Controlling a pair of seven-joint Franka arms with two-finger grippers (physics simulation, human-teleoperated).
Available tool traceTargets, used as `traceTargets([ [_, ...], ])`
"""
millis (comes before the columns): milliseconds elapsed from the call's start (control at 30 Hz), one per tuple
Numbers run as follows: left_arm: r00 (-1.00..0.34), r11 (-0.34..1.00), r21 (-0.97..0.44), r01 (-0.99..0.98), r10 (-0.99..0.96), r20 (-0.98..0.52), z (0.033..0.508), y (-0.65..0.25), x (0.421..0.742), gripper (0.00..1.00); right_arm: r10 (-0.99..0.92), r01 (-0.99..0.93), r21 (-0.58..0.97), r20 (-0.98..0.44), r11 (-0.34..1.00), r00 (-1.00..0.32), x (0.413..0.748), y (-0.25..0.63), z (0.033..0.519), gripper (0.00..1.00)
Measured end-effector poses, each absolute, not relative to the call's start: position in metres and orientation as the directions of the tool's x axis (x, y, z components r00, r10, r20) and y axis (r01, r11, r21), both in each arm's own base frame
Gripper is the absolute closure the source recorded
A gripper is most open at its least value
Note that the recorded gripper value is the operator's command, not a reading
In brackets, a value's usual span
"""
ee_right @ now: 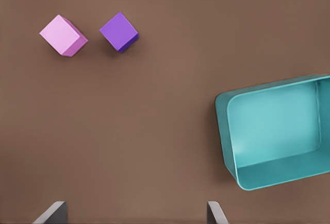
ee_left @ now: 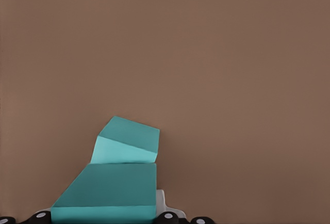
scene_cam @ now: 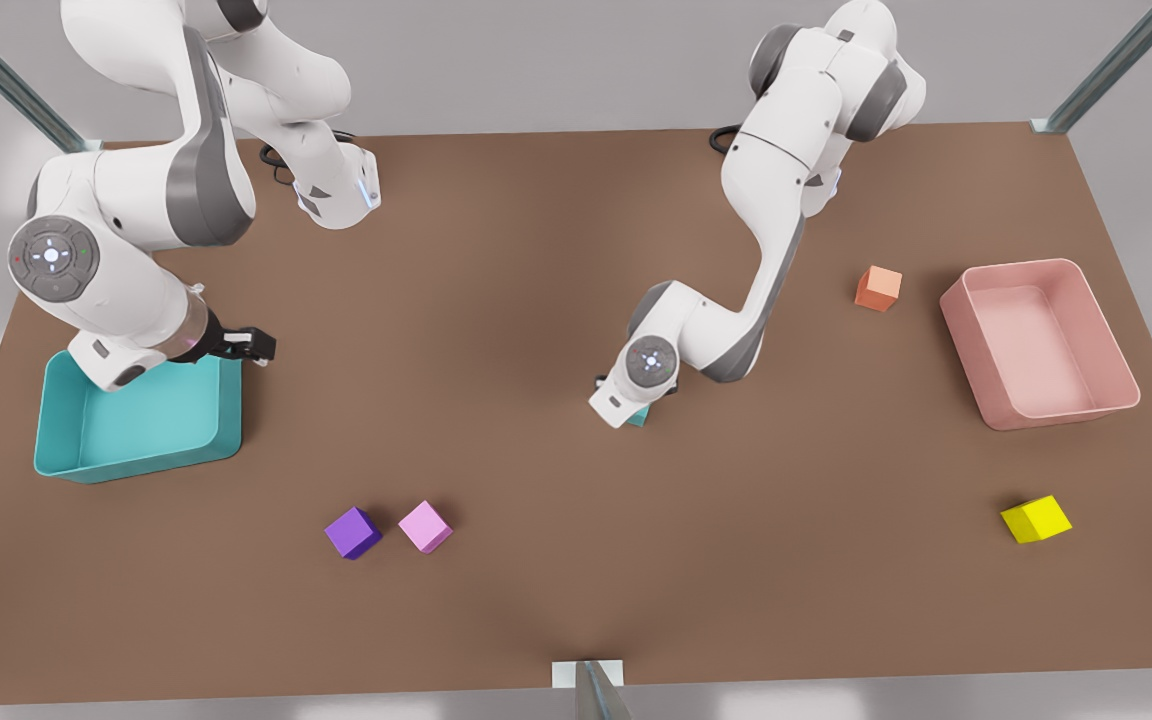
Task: Stack the two blue cubes on top of each other
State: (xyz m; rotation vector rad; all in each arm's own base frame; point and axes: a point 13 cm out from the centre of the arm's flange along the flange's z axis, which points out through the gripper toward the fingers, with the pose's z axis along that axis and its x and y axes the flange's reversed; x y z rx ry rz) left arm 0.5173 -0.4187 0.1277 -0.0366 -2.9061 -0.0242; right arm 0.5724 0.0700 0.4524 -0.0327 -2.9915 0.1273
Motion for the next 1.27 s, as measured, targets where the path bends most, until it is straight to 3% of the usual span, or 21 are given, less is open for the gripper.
traceTargets([
  [167, -0.973, 0.999, 0.023, -0.035, -0.039, 0.227, 0.124, -0.418, 0.52, 0.4, 0.005, -0.007, -0.082, 0.151, 0.997, -0.989, 0.573, 0.071, 0.451, 0.0],
  [200, -0.973, 0.999, 0.024, -0.046, -0.05, 0.226, 0.123, -0.418, 0.52, 0.04, 0.001, -0.011, -0.082, 0.153, 0.997, -0.988, 0.572, 0.071, 0.45, 0.0],
  [233, -0.972, 0.998, 0.022, -0.057, -0.061, 0.226, 0.123, -0.417, 0.521, 0.0, -0.002, -0.015, -0.081, 0.156, 0.997, -0.988, 0.572, 0.071, 0.448, 0.0],
  [833, -0.964, 0.981, -0.007, -0.194, -0.189, 0.187, 0.158, -0.401, 0.551, 0.0, -0.042, -0.053, -0.064, 0.17, 0.997, -0.985, 0.57, 0.073, 0.443, 0.0],
  [900, -0.967, 0.979, -0.032, -0.201, -0.193, 0.164, 0.195, -0.402, 0.56, 0.0, -0.044, -0.056, -0.063, 0.169, 0.996, -0.985, 0.571, 0.073, 0.443, 0.0],
  [967, -0.97, 0.971, -0.085, -0.225, -0.215, 0.117, 0.281, -0.395, 0.596, 0.0, -0.047, -0.057, -0.063, 0.162, 0.996, -0.986, 0.572, 0.073, 0.445, 0.0],
  [1067, -0.941, 0.94, -0.073, -0.334, -0.328, 0.081, 0.379, -0.27, 0.648, 0.0, -0.049, -0.06, -0.062, 0.155, 0.996, -0.987, 0.574, 0.073, 0.448, 0.0],
  [1133, -0.928, 0.93, -0.037, -0.365, -0.36, 0.1, 0.423, -0.169, 0.635, 0.0, -0.051, -0.061, -0.062, 0.153, 0.996, -0.987, 0.574, 0.073, 0.448, 0.0],
  [1267, -0.953, 0.962, 0.045, -0.268, -0.272, 0.132, 0.457, -0.121, 0.59, 0.0, -0.054, -0.065, -0.063, 0.153, 0.996, -0.987, 0.574, 0.073, 0.448, 0.0],
])
